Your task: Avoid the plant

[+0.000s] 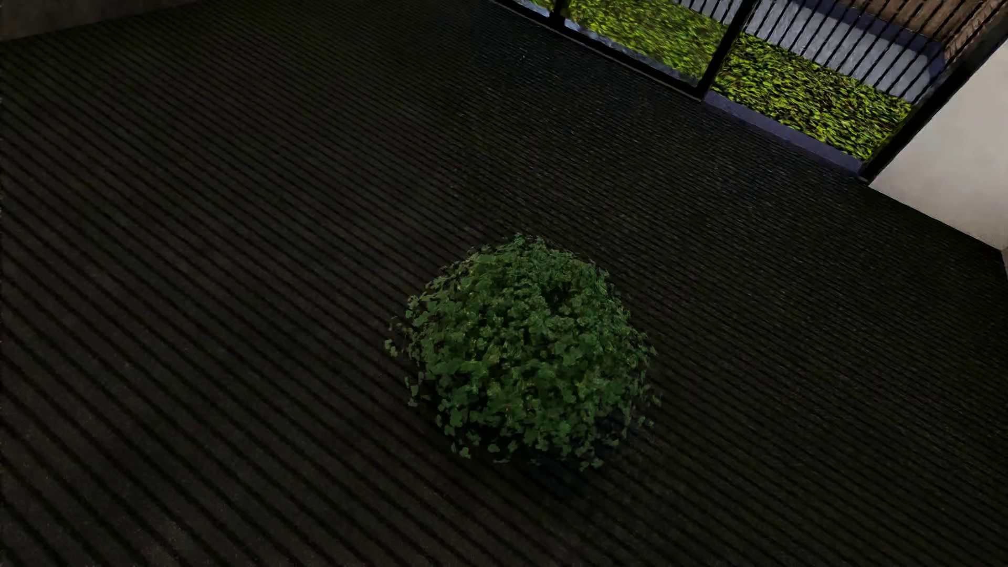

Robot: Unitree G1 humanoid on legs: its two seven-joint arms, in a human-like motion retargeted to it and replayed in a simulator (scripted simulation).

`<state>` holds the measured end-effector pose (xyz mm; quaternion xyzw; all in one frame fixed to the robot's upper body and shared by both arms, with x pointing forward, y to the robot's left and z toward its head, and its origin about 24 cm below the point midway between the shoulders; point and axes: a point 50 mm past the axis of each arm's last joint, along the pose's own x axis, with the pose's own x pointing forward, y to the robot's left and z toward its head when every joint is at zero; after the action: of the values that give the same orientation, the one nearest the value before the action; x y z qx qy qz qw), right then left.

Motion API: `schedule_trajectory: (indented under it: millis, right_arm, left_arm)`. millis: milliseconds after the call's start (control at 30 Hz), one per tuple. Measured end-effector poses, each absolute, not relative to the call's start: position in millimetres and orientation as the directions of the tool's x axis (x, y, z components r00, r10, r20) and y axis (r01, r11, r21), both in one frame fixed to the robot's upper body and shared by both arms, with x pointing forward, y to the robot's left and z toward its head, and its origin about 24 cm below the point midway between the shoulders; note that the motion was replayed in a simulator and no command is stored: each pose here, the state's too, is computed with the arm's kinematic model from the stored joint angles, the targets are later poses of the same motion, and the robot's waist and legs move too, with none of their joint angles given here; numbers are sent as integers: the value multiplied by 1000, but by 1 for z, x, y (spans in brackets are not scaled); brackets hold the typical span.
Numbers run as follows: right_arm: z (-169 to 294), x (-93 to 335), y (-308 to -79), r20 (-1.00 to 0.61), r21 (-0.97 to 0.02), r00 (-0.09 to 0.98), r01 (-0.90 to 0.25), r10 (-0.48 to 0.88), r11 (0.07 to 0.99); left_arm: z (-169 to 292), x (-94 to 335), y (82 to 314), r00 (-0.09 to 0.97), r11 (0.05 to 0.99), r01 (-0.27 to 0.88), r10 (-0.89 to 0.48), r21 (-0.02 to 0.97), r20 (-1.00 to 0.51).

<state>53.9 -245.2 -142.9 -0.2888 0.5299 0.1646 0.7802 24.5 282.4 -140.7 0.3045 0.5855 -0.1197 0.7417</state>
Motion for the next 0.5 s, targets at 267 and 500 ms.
schedule_trajectory:
  millis: [267, 500]
  right_arm:
    - [-156, 14, -238, -973, -185, 226, -669, -39, 720]
    - [-153, 29, -251, -961, -238, 264, -635, -83, 735]
  left_arm:
    - [-141, 62, 264, 376, 764, 558, 113, 323, -920]
    - [-151, -35, 271, 78, 737, 653, 163, 174, -984]
